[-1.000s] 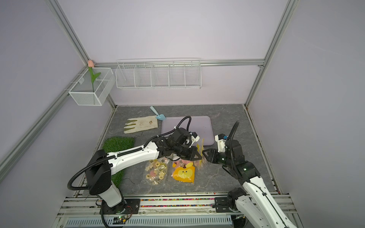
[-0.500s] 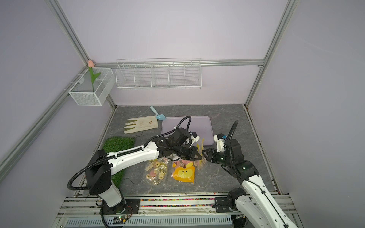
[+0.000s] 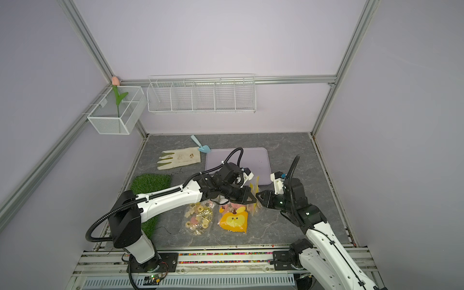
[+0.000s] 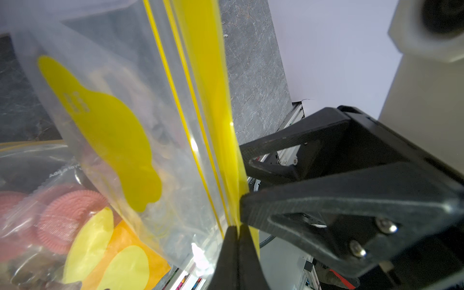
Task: Pour cookies out of the ziploc bag
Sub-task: Open the ziploc bag at the center of the board.
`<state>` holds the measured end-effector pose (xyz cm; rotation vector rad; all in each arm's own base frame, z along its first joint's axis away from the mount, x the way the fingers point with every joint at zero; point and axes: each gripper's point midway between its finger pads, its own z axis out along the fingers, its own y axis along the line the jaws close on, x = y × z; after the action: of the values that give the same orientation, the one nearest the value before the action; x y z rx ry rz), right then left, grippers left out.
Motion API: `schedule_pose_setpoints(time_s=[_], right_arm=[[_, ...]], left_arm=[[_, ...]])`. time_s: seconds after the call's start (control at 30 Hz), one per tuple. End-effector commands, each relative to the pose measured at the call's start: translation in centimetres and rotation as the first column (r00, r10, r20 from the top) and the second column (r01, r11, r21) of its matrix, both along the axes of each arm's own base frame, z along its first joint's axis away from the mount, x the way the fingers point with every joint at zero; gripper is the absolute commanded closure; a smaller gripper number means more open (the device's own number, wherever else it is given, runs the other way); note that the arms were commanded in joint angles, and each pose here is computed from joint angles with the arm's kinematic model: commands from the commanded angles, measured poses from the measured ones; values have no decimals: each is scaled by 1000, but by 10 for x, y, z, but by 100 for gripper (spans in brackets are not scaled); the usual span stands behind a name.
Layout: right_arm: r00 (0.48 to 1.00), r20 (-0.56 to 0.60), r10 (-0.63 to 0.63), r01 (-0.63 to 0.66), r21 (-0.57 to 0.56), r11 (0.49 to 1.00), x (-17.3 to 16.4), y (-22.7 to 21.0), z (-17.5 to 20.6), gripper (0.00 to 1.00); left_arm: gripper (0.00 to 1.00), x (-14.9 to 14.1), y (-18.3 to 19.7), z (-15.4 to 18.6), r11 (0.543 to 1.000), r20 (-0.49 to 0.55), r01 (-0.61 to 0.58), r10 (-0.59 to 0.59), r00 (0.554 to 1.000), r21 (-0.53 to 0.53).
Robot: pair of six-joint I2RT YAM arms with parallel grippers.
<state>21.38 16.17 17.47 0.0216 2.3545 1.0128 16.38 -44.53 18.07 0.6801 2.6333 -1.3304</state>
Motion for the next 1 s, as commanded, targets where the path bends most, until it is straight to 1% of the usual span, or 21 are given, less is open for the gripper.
schedule_pose_setpoints(time_s=[0.0, 0.43, 0.83, 0.97], right_arm=[[1000, -10, 2, -2, 2, 1000, 0, 2, -6, 66], [1000, -8, 24, -24, 36, 999, 2, 9, -3, 70], [1000, -21, 20, -19, 30, 999, 4, 9, -6, 76], [1000, -18, 21, -21, 38, 999, 4, 10, -4, 80]], left_arm=[[100, 1, -5, 10, 1000, 26, 3, -2, 1000, -24], [100, 0, -5, 13, 999, 31, 5, -4, 1000, -35], [100, 0, -5, 12, 999, 27, 8, -7, 1000, -34], [100, -1, -5, 12, 999, 29, 8, -7, 1000, -32]])
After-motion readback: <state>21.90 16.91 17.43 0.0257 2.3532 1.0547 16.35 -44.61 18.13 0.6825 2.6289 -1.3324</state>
